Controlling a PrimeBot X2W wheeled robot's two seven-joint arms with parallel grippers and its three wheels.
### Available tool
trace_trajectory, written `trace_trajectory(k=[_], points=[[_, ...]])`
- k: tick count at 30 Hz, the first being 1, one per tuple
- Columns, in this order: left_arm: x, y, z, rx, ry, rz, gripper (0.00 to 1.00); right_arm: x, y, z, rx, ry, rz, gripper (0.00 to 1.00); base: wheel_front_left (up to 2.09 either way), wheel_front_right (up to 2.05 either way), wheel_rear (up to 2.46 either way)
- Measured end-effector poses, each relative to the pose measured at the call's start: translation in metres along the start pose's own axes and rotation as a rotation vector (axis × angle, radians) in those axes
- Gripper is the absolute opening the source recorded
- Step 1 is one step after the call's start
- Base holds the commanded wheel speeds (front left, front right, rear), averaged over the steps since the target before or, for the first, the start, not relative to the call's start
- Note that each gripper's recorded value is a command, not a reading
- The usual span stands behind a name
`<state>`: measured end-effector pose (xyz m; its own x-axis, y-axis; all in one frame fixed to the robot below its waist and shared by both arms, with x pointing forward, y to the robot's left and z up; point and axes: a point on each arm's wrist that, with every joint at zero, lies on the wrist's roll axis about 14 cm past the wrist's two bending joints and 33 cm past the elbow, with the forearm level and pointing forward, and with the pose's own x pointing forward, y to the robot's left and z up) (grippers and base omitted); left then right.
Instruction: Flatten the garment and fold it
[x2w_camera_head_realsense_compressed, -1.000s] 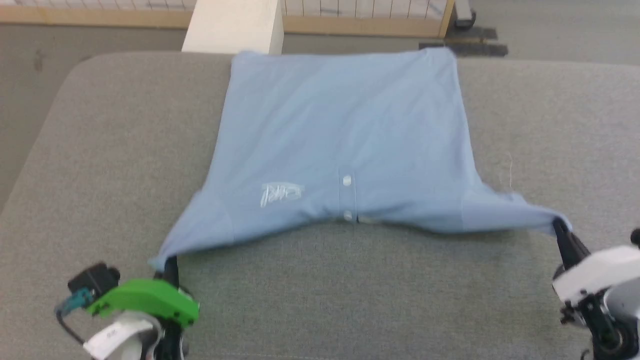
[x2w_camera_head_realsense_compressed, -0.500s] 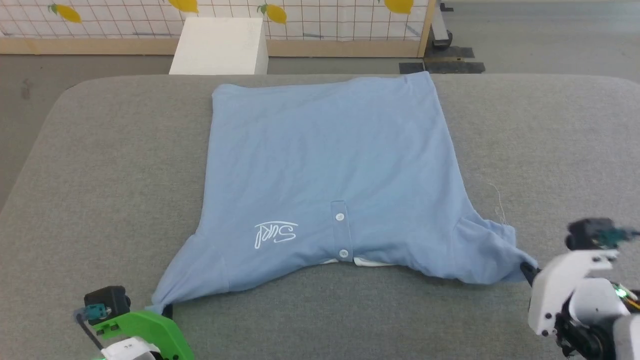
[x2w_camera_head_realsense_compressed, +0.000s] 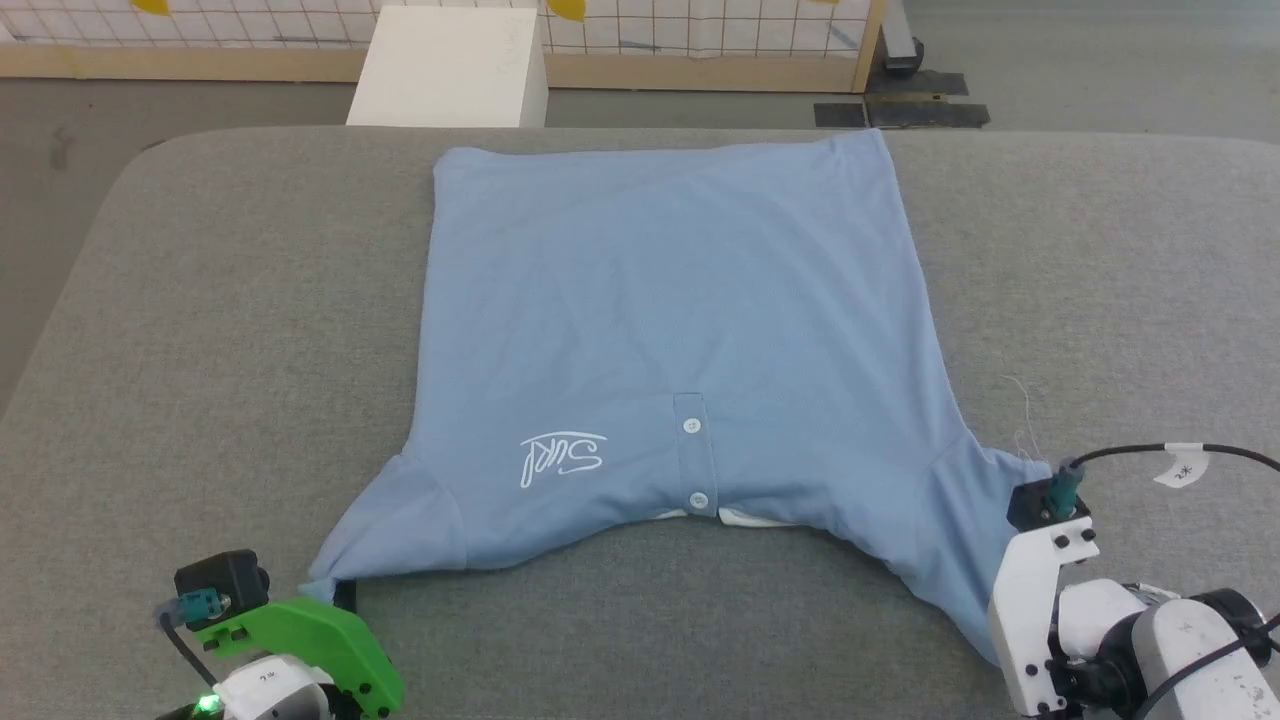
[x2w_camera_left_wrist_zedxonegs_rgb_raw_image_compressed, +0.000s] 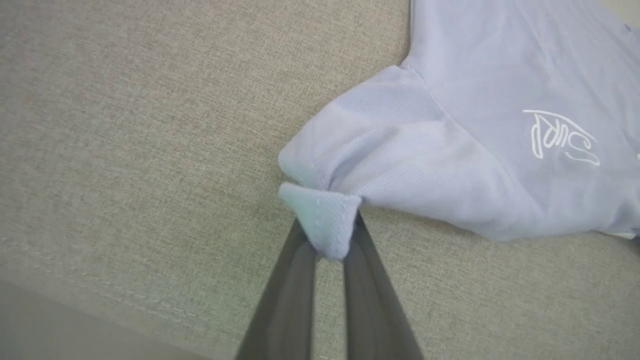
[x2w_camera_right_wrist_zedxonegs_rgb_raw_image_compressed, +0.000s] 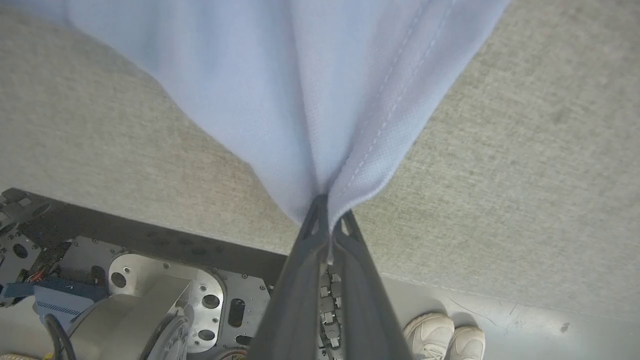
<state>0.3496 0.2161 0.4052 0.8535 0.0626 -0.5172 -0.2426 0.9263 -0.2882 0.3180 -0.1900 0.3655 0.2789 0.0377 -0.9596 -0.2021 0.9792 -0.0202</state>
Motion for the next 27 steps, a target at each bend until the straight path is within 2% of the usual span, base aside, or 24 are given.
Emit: trace_trajectory(k=[2, 3, 4, 5, 8, 12, 19, 22, 27], points=[[0.0, 0.0, 0.001, -0.003, -0.005, 0.001, 0.0, 0.003, 0.0, -0.002, 0.006, 0.002, 0.003, 0.0, 0.0, 0.0, 0.0], [0.0, 0.0, 0.001, -0.006, -0.01, 0.001, 0.0, 0.003, 0.0, -0.001, 0.01, -0.008, 0.006, 0.05, 0.0, 0.0, 0.0], [0.0, 0.0, 0.002, -0.009, -0.013, 0.0, 0.0, 0.003, 0.001, 0.001, 0.023, -0.027, 0.014, 0.49, 0.0, 0.0, 0.0], [0.0, -0.001, 0.002, -0.01, -0.014, -0.001, 0.0, 0.002, 0.0, 0.003, 0.034, -0.046, 0.019, 1.0, 0.0, 0.0, 0.0], [-0.001, -0.003, 0.004, -0.015, -0.027, -0.007, 0.0, -0.005, -0.002, 0.02, 0.11, -0.163, 0.049, 1.0, 0.0, 0.0, 0.0], [-0.002, -0.007, 0.009, -0.022, -0.048, -0.02, 0.0, -0.035, -0.009, 0.06, 0.25, -0.419, 0.104, 1.0, 0.0, 0.0, 0.0], [-0.004, -0.012, 0.017, -0.029, -0.078, -0.03, 0.0, -0.123, -0.048, 0.131, 0.387, -0.994, 0.071, 1.0, 0.0, 0.0, 0.0], [-0.005, -0.014, 0.02, -0.031, -0.091, -0.037, 0.0, -0.138, -0.055, 0.141, 0.402, -1.117, 0.047, 1.0, 0.0, 0.0, 0.0], [-0.006, -0.016, 0.028, -0.037, -0.117, -0.043, 0.0, -0.136, -0.052, 0.158, 0.412, -1.173, 0.055, 1.0, 0.0, 0.0, 0.0]])
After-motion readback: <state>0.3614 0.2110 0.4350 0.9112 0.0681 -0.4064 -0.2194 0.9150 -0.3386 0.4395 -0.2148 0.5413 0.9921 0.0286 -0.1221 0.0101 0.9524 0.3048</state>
